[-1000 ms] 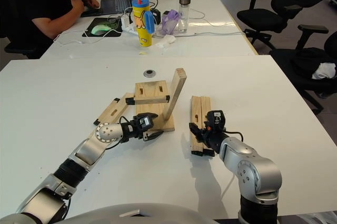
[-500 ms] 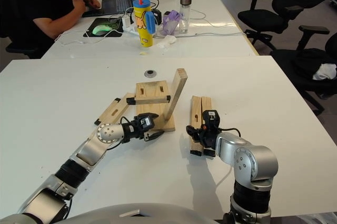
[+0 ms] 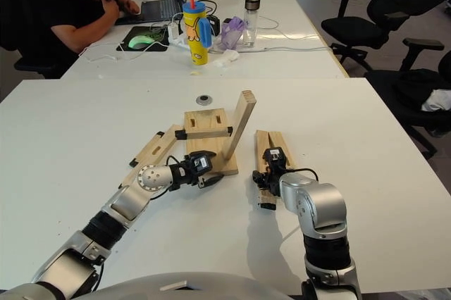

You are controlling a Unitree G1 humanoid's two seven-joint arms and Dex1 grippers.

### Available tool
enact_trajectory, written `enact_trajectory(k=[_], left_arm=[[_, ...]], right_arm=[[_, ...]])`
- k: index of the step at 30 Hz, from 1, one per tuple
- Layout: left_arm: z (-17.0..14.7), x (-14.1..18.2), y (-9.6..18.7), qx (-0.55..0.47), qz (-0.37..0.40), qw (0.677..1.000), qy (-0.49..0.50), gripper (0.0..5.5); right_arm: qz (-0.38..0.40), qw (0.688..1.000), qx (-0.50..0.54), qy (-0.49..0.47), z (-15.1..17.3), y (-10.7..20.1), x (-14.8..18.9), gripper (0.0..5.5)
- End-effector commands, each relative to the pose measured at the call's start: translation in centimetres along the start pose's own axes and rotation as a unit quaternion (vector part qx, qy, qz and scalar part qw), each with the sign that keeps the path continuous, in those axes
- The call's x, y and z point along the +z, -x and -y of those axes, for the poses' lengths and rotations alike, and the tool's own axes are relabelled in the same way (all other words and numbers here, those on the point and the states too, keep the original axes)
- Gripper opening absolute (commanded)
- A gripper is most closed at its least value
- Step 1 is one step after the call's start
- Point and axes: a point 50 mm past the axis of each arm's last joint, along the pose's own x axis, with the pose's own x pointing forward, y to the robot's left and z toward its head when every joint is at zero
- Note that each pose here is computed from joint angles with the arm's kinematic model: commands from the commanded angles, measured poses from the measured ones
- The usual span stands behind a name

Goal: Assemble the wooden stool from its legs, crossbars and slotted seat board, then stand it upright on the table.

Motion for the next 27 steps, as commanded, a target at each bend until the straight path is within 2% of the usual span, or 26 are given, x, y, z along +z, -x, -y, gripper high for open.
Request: enact_trajectory(k=[1,4,8,12,15,17,20,22,24,27], left_arm=[[3.1,-6.3,0.8,-0.054,-0.156,0.986,0.017,3.59],[2.2,-5.3,1.4,-0.041,-0.127,0.991,-0.002,3.59],[0.6,-3.9,3.0,-0.002,-0.086,0.994,-0.071,3.59],[-0.5,-1.4,4.3,0.03,-0.008,0.992,-0.125,3.59],[0.1,0.1,5.8,0.01,0.038,0.986,-0.16,3.59],[1.2,0.8,6.7,-0.019,0.061,0.988,-0.14,3.59],[2.5,1.8,7.9,-0.071,0.092,0.993,-0.033,3.59],[2.6,2.7,8.9,-0.097,0.1,0.99,0.023,3.59],[1.9,3.9,10.1,-0.123,0.131,0.979,0.099,3.59],[0.5,5.5,11.3,-0.131,0.185,0.961,0.161,3.59]], right_arm=[[0.009,1.0,0.002,-0.016,-0.1,-0.6,-0.5,2.51],[0.071,0.997,0.0,-0.036,0.1,-0.3,0.9,2.04],[0.152,0.986,-0.009,-0.074,0.7,0.2,2.8,2.04],[0.2,0.974,-0.028,-0.099,1.7,0.6,4.0,2.04],[0.266,0.96,-0.038,-0.08,2.4,1.2,5.8,2.04],[0.298,0.953,-0.025,-0.046,2.8,1.4,6.8,2.04],[0.356,0.933,-0.007,-0.056,4.3,2.3,8.2,2.04],[0.423,0.9,0.076,-0.073,4.3,3.6,9.2,2.04],[0.497,0.847,0.158,-0.104,5.0,5.8,10.4,2.04],[0.542,0.79,0.273,-0.091,5.4,8.7,11.9,2.04]])
